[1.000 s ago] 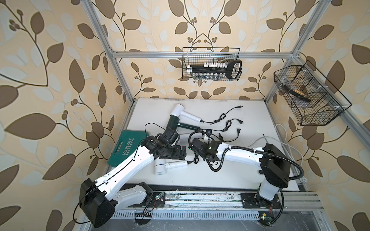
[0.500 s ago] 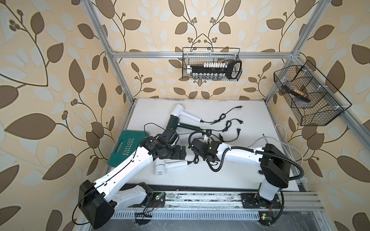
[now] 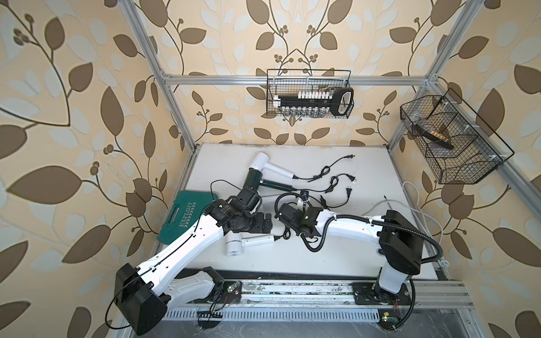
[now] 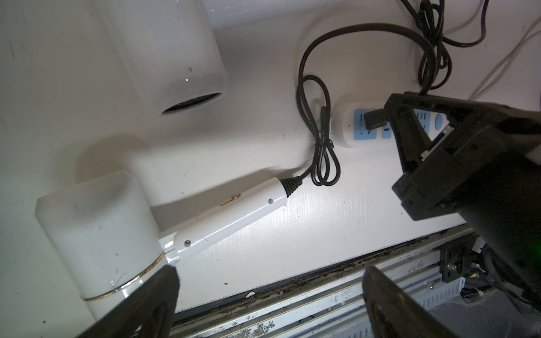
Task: Charge the blow dryers
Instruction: Insert the plug into the socket.
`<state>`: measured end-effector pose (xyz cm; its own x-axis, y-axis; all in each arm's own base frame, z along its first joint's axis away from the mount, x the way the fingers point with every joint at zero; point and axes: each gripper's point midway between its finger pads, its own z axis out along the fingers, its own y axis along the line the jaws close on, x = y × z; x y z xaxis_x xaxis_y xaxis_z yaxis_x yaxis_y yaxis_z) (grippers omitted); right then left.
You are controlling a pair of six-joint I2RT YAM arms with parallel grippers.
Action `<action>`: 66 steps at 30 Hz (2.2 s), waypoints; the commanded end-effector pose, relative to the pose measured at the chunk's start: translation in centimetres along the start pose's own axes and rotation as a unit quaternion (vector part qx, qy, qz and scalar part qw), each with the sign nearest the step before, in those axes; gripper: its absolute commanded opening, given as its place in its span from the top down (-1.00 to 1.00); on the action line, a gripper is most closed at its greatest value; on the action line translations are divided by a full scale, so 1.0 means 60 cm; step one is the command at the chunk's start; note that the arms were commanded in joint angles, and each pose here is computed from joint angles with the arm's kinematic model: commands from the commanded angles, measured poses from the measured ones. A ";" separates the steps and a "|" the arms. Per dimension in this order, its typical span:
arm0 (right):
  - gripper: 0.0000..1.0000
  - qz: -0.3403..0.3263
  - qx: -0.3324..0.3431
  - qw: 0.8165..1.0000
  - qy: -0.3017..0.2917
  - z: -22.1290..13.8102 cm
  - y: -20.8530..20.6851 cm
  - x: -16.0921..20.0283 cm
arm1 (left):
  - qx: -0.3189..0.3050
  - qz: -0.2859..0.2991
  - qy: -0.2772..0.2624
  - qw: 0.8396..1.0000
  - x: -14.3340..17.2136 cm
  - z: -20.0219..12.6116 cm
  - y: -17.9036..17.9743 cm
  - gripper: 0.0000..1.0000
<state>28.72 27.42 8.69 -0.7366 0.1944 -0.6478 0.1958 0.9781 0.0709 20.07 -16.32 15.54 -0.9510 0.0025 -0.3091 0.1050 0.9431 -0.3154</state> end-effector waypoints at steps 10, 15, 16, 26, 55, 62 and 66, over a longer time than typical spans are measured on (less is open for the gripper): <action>1.00 -0.018 0.025 1.000 -0.006 0.014 -0.016 0.014 | 0.010 -0.005 -0.005 1.000 0.001 -0.008 -0.001 -0.98; 1.00 -0.020 0.034 0.999 -0.006 0.016 -0.022 0.016 | 0.011 -0.005 -0.006 1.000 0.001 -0.009 -0.001 -0.98; 1.00 -0.020 0.034 0.999 -0.006 0.016 -0.023 0.016 | 0.010 -0.005 -0.006 1.000 0.001 -0.009 -0.001 -0.98; 1.00 -0.023 0.033 0.999 -0.002 0.018 -0.018 0.018 | 0.010 -0.004 -0.006 1.000 0.000 -0.009 -0.001 -0.98; 1.00 -0.014 0.041 0.999 -0.004 0.010 -0.044 0.068 | 0.011 -0.003 -0.009 1.000 0.000 -0.012 -0.001 -0.98; 1.00 -0.015 0.043 0.999 -0.008 0.005 -0.047 0.079 | 0.011 -0.003 -0.009 1.000 0.000 -0.012 -0.001 -0.98; 1.00 -0.014 0.044 0.999 -0.007 0.006 -0.051 0.083 | 0.012 -0.002 -0.010 1.000 0.000 -0.013 -0.001 -0.98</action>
<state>27.01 27.45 8.01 -0.6518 0.2195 -0.7259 0.2265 0.9699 0.0899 20.02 -16.29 15.84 -0.9480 0.0004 -0.3184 0.1083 0.9408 -0.3212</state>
